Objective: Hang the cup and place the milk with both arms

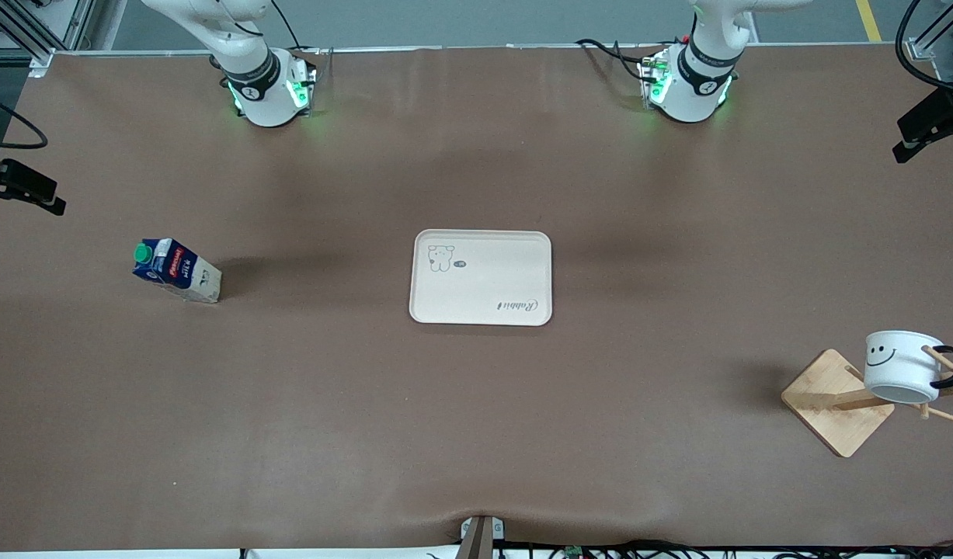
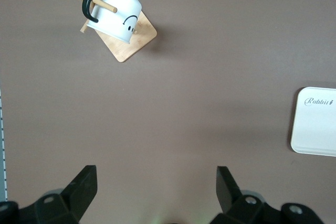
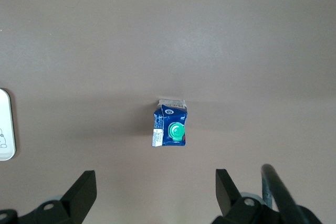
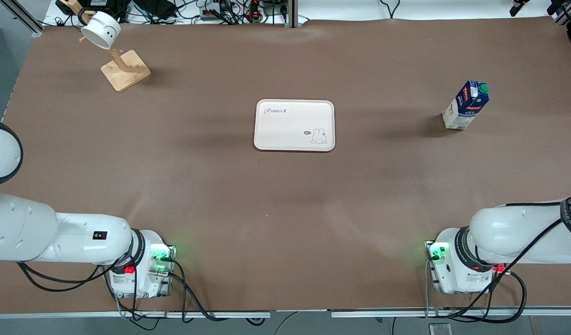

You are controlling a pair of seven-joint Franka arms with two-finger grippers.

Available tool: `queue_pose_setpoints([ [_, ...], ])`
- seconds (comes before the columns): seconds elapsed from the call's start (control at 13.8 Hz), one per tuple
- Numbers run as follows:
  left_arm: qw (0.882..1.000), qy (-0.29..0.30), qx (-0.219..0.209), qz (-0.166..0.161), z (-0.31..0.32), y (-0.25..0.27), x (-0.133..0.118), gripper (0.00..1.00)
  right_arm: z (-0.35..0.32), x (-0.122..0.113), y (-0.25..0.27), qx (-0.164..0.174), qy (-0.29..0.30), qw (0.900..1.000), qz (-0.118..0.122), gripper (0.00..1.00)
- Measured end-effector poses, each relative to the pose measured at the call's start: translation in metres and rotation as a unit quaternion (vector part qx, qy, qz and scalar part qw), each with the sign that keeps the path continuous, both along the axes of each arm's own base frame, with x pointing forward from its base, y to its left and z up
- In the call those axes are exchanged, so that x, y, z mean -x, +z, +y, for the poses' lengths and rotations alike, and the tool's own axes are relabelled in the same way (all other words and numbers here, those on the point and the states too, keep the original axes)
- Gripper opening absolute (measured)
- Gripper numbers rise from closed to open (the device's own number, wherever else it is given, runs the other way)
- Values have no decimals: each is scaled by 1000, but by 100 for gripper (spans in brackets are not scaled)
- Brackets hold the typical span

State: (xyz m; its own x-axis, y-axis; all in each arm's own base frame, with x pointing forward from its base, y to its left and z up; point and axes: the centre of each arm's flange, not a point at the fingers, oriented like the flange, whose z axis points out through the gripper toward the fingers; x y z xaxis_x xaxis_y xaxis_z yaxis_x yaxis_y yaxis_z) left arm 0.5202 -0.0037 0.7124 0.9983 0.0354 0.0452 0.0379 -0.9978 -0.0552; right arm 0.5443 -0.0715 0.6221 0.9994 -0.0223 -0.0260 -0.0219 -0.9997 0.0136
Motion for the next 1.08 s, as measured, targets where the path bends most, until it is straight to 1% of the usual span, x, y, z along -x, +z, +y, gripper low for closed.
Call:
queue_pose_setpoints([
  [0.14,1000,0,2,4,-1,-1,1,100,0,0,0,0,0,1000,0,100],
  [0.43,999,-9,28,19,-15,-11,1,100,0,0,0,0,0,1000,0,100],
  [0.65,999,-11,27,28,-35,-27,-1,100,-1,0,0,0,-1,1000,0,100],
  [0.87,999,-10,27,22,-40,-43,-3,100,-1,0,0,0,-1,1000,0,100],
  [1.08,999,-9,28,17,-40,-46,-2,100,-1,0,0,0,-1,1000,0,100],
])
